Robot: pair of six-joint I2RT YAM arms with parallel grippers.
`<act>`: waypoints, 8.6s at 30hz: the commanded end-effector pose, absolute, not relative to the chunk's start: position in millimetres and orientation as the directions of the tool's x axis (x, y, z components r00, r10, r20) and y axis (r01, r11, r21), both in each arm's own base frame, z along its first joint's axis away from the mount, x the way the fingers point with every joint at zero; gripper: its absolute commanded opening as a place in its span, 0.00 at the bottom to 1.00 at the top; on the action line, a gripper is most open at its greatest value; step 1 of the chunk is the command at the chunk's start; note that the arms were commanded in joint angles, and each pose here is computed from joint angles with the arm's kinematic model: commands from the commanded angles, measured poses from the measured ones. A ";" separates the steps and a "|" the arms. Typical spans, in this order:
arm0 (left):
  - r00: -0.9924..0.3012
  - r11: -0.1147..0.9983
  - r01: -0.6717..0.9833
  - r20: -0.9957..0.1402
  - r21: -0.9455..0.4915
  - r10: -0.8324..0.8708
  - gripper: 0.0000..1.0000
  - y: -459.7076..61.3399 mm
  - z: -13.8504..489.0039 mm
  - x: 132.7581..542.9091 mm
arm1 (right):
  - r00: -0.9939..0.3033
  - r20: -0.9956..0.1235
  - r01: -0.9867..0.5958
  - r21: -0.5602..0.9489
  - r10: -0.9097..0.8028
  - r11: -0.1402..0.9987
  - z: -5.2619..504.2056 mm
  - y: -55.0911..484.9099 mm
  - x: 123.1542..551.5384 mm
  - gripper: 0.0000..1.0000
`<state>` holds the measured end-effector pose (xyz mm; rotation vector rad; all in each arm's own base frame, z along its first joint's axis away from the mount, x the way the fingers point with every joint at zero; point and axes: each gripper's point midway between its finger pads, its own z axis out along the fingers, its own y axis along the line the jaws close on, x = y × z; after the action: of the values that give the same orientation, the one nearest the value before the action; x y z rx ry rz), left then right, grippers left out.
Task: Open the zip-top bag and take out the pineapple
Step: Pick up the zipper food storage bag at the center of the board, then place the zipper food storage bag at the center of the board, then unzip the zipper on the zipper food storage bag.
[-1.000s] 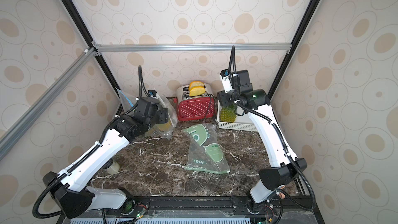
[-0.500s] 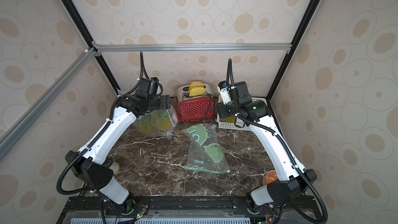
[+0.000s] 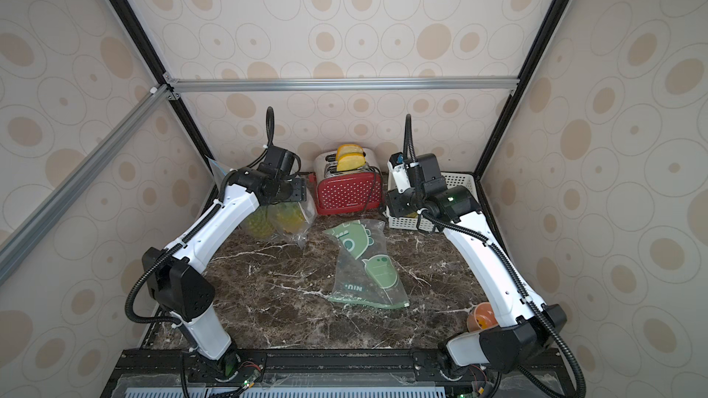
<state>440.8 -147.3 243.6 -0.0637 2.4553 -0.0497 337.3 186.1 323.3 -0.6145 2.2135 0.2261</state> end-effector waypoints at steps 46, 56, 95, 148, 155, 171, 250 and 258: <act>-0.537 0.889 -0.327 -0.711 -0.321 -0.454 0.00 -142.2 270.6 416.3 | -0.504 -0.790 -0.508 -0.056 -0.349 0.860 337.7 184.4 333.0 0.56; -0.337 0.836 -0.386 -0.783 -0.391 -0.522 0.00 -167.3 311.1 344.5 | -0.463 -0.820 -0.552 -0.032 -0.338 0.833 349.0 184.4 312.5 0.56; -0.170 0.654 -0.568 -0.706 -0.499 -0.687 0.00 -195.1 241.4 203.2 | -0.466 -0.810 -0.610 0.003 -0.355 0.792 329.3 182.0 281.7 0.56; -0.223 0.964 -0.217 -0.953 -0.156 -0.205 0.91 -34.8 370.2 208.9 | -0.084 -0.731 -0.968 -0.101 -0.677 0.229 339.3 442.2 190.7 0.58; -0.226 0.938 -0.241 -0.926 -0.248 -0.303 0.91 -24.2 343.8 214.1 | -0.042 -0.705 -0.972 -0.136 -0.708 0.194 339.4 467.6 183.0 0.59; -0.198 0.917 -0.272 -0.916 -0.292 -0.350 0.90 -10.6 333.9 204.6 | -0.073 -0.657 -0.972 -0.121 -0.750 0.200 304.4 484.1 190.2 0.51; -0.067 0.896 0.439 -0.991 0.072 0.113 0.79 -110.7 352.0 190.3 | -0.107 -0.738 -0.958 0.257 -0.667 -0.130 342.6 437.4 171.4 0.03; -0.074 0.807 0.569 -0.967 0.159 0.242 0.77 -150.4 329.5 198.0 | -0.016 -0.735 -0.959 0.204 -0.678 -0.198 333.7 443.4 159.3 0.03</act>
<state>198.9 -135.8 327.3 0.5329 1.6937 -0.2997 166.1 442.9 336.6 -1.8403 1.7590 1.0582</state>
